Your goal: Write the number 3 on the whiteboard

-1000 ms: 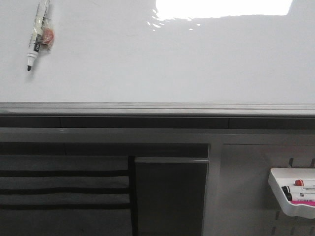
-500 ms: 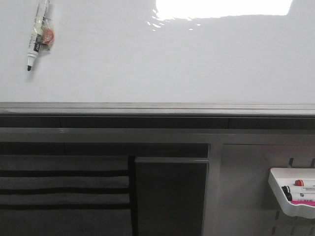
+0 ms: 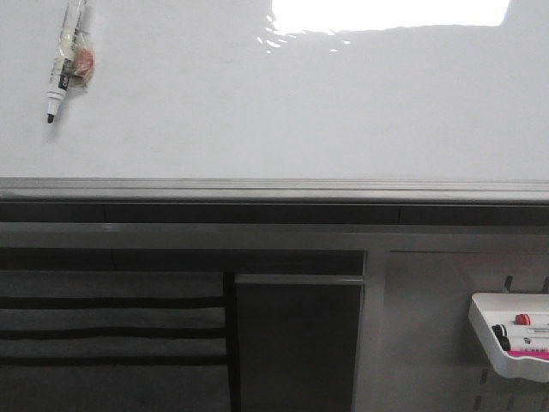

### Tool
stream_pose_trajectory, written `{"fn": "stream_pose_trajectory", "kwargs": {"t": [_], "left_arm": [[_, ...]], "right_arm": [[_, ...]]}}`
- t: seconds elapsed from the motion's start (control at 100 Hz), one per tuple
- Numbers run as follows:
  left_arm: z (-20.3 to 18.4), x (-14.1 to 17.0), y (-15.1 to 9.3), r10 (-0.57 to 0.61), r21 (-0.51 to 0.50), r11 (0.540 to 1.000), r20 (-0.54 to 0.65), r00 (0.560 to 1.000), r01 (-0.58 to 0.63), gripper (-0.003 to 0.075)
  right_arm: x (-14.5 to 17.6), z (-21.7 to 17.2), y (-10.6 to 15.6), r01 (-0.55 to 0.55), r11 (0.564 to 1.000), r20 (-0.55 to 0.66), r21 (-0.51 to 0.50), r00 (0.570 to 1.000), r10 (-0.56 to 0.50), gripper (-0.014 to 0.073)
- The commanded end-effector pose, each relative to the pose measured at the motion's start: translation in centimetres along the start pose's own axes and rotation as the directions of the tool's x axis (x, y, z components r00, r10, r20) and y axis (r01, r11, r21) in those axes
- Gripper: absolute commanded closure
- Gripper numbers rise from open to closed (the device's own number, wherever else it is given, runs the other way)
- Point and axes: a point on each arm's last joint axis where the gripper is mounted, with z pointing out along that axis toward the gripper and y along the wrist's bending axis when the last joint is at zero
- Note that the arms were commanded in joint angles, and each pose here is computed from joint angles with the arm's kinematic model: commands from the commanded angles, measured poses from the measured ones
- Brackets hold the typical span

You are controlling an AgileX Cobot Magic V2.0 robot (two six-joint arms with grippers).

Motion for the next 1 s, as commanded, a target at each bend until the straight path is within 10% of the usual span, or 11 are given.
{"fn": "stream_pose_trajectory", "kwargs": {"t": [0.0,0.4,0.99], "left_arm": [[-0.7,-3.6,-0.2,-0.045,0.015,0.999,0.15,0.988,0.043,0.0741],[1.4,-12.1,-1.3,0.129,0.048,0.991,-0.12,0.984,-0.124,0.0741],[5.6,-11.1,-1.3,0.123,0.05,0.992,-0.256,0.959,-0.114,0.074]], "right_arm": [[-3.6,-0.6,0.5,-0.005,1.0,0.114,-0.011,0.994,0.006,0.0663],[-11.7,2.9,1.7,0.126,0.992,-0.182,-0.015,0.975,-0.127,0.0663],[-10.7,8.7,1.5,0.126,0.992,-0.405,-0.019,0.906,-0.123,0.0643]]}}
